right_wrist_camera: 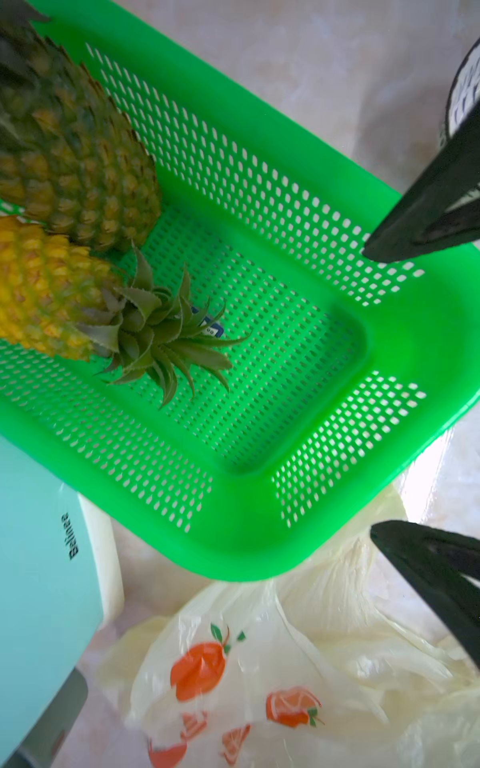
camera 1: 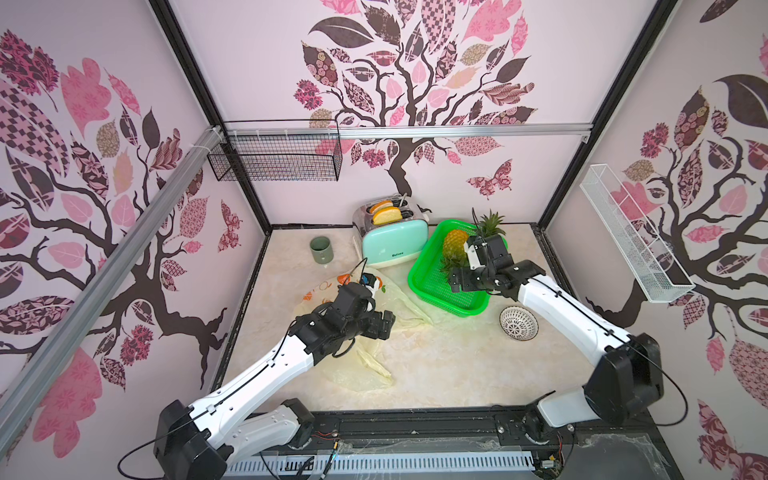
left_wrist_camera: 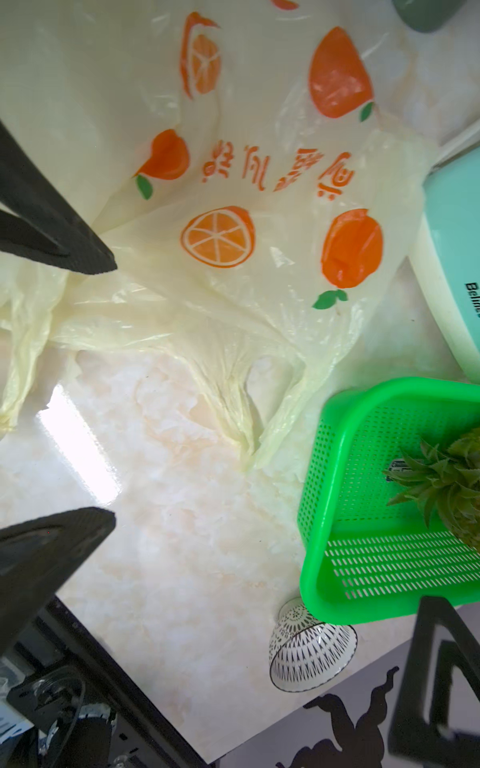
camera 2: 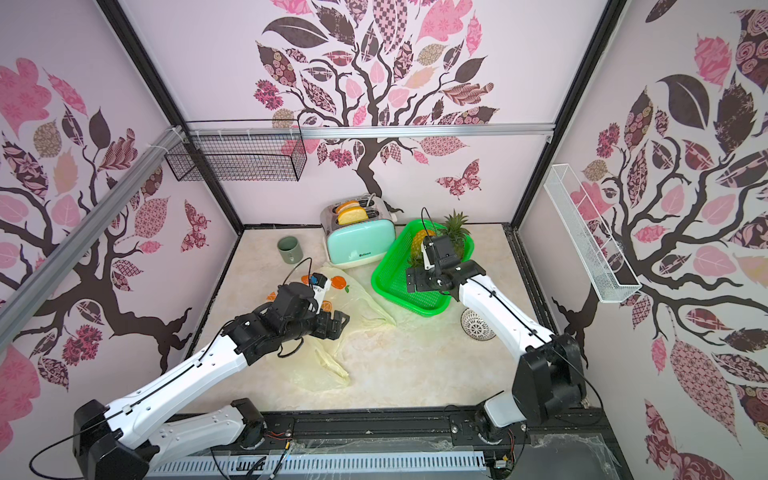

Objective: Place the pineapple into a plastic bag & tie a knot
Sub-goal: Pick up the plastic bag at the center of the board.

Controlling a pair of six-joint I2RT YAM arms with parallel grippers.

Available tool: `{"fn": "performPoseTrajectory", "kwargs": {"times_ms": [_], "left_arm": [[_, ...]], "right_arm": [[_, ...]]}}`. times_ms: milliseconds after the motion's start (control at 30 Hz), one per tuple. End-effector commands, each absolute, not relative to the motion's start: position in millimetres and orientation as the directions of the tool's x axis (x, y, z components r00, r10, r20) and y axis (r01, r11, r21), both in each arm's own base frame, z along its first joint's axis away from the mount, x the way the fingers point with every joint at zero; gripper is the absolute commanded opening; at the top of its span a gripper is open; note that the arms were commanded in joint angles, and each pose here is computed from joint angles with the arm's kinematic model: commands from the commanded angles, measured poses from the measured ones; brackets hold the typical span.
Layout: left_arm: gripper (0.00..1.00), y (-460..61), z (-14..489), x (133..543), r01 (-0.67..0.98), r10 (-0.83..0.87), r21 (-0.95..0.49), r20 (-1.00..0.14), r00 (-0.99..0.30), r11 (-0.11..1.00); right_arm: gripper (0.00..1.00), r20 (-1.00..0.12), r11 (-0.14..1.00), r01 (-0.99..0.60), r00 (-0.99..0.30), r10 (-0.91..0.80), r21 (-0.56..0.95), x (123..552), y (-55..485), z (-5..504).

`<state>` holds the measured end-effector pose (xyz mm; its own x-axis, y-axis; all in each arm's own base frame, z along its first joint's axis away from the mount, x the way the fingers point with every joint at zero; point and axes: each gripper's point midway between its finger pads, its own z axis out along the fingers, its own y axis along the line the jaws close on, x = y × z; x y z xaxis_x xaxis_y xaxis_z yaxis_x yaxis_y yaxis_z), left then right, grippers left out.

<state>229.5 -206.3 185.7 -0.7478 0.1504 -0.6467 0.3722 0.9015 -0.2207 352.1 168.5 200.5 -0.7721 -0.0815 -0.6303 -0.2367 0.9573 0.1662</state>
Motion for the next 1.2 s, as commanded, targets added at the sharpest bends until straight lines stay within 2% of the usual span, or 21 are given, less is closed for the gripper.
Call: {"fn": "performPoseTrajectory", "kwargs": {"times_ms": [0, 67, 200, 333, 600, 800, 933, 1067, 1167], "left_arm": [[0.92, -175, 167, 191, 0.201, 0.082, -0.16, -0.549, -0.832, 0.966], [0.92, -168, 154, 168, 0.168, 0.075, -0.146, -0.495, -0.866, 0.975], [0.94, -177, 133, 128, 0.203, 0.113, -0.177, -0.419, -0.901, 0.963], [0.96, -192, 111, 109, 0.265, 0.195, -0.182, -0.331, -0.923, 0.947], [0.98, -210, 92, 117, 0.415, 0.39, -0.033, -0.28, -0.877, 0.909], [0.98, -203, 75, 128, 0.527, 0.569, 0.242, -0.159, -0.807, 0.814], [0.97, -200, 68, 134, 0.547, 0.607, 0.318, -0.131, -0.783, 0.774], [0.83, -199, 65, 139, 0.553, 0.626, 0.359, -0.123, -0.77, 0.752], [0.59, -198, 62, 142, 0.548, 0.628, 0.383, -0.12, -0.769, 0.744]], "right_arm": [[0.99, -0.627, 0.934, -0.303, -0.77, -0.12, 0.192, 322, 192, 206], [0.99, -0.619, 0.926, -0.325, -0.773, -0.143, 0.191, 305, 201, 204], [0.99, -0.598, 0.914, -0.337, -0.789, -0.142, 0.228, 278, 209, 204], [0.99, -0.575, 0.898, -0.36, -0.803, -0.16, 0.253, 250, 218, 202], [0.99, -0.551, 0.903, -0.344, -0.82, -0.155, 0.258, 235, 211, 193], [0.99, -0.55, 0.901, -0.345, -0.821, -0.153, 0.264, 234, 212, 189], [0.99, -0.545, 0.906, -0.338, -0.824, -0.154, 0.256, 233, 209, 187], [0.99, -0.555, 0.907, -0.336, -0.819, -0.148, 0.255, 233, 207, 187], [0.99, -0.554, 0.909, -0.333, -0.82, -0.148, 0.25, 232, 205, 187]]}}
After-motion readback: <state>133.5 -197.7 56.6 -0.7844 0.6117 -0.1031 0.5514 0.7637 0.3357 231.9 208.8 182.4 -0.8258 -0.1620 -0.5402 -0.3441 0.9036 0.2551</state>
